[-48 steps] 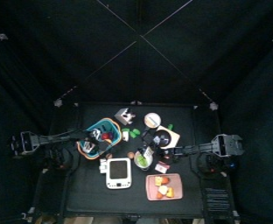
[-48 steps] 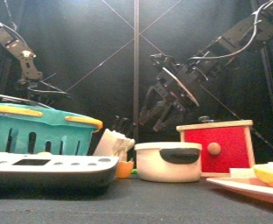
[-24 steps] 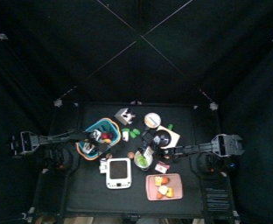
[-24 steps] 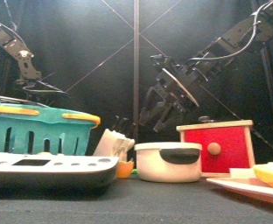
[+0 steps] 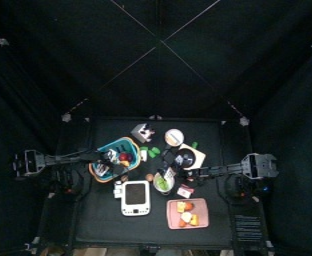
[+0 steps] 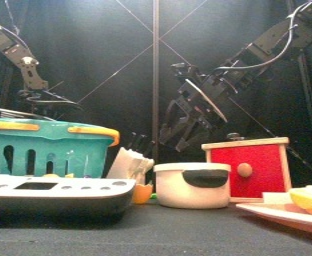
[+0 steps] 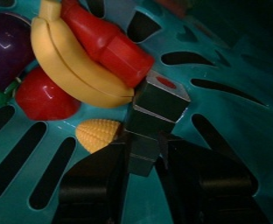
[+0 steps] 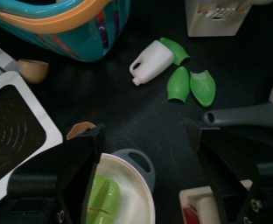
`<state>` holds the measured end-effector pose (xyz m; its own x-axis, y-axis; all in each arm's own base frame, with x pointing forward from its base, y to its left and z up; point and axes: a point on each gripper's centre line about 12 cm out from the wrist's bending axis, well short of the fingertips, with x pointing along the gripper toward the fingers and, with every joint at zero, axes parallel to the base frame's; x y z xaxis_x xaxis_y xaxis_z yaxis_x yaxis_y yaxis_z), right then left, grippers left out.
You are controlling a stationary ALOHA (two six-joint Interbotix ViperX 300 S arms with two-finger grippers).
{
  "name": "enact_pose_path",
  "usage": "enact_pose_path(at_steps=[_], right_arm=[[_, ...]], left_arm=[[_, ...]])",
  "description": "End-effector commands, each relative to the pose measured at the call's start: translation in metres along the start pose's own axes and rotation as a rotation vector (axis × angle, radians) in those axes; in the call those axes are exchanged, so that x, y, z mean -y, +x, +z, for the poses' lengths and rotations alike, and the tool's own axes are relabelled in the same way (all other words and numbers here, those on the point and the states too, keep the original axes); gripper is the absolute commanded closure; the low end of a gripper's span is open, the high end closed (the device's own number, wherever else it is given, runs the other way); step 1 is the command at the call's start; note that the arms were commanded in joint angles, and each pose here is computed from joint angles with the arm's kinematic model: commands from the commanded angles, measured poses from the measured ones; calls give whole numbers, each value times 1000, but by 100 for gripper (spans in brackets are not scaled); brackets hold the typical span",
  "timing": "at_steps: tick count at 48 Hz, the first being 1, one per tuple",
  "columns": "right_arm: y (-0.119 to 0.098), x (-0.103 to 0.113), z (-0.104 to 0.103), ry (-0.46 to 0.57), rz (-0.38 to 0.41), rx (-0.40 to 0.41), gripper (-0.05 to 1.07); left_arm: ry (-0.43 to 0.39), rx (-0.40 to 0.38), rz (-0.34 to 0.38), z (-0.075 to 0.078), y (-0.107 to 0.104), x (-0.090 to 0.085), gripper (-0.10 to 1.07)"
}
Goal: Grab green sushi roll
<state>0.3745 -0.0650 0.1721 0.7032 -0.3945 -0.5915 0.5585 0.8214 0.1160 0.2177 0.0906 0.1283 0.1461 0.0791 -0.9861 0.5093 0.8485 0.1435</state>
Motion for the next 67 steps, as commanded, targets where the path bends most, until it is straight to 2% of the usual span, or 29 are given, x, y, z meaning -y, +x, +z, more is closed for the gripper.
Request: enact_pose_path(at_steps=[1, 15, 23, 28, 35, 50, 67], right_arm=[[-4, -1, 14, 12, 9, 35, 1], [-4, -1, 12, 10, 8, 30, 1], [-4, -1, 12, 10, 8, 30, 1], [-2, 0, 12, 12, 4, 30, 1], [1, 1, 10, 10, -2, 22, 1], [1, 1, 11, 11, -2, 22, 1], [3, 3, 11, 15, -6, 21, 1]], left_arm=[[10, -9, 1, 3, 9, -6, 23], [29, -19, 6, 10, 1, -14, 6], [110, -66, -29, 18, -6, -7, 4], [121, -71, -45, 24, -12, -7, 4], [123, -50, -11, 31, -20, -16, 4], [135, -105, -81, 22, 1, -2, 4], [165, -96, -77, 21, 9, 0, 5]])
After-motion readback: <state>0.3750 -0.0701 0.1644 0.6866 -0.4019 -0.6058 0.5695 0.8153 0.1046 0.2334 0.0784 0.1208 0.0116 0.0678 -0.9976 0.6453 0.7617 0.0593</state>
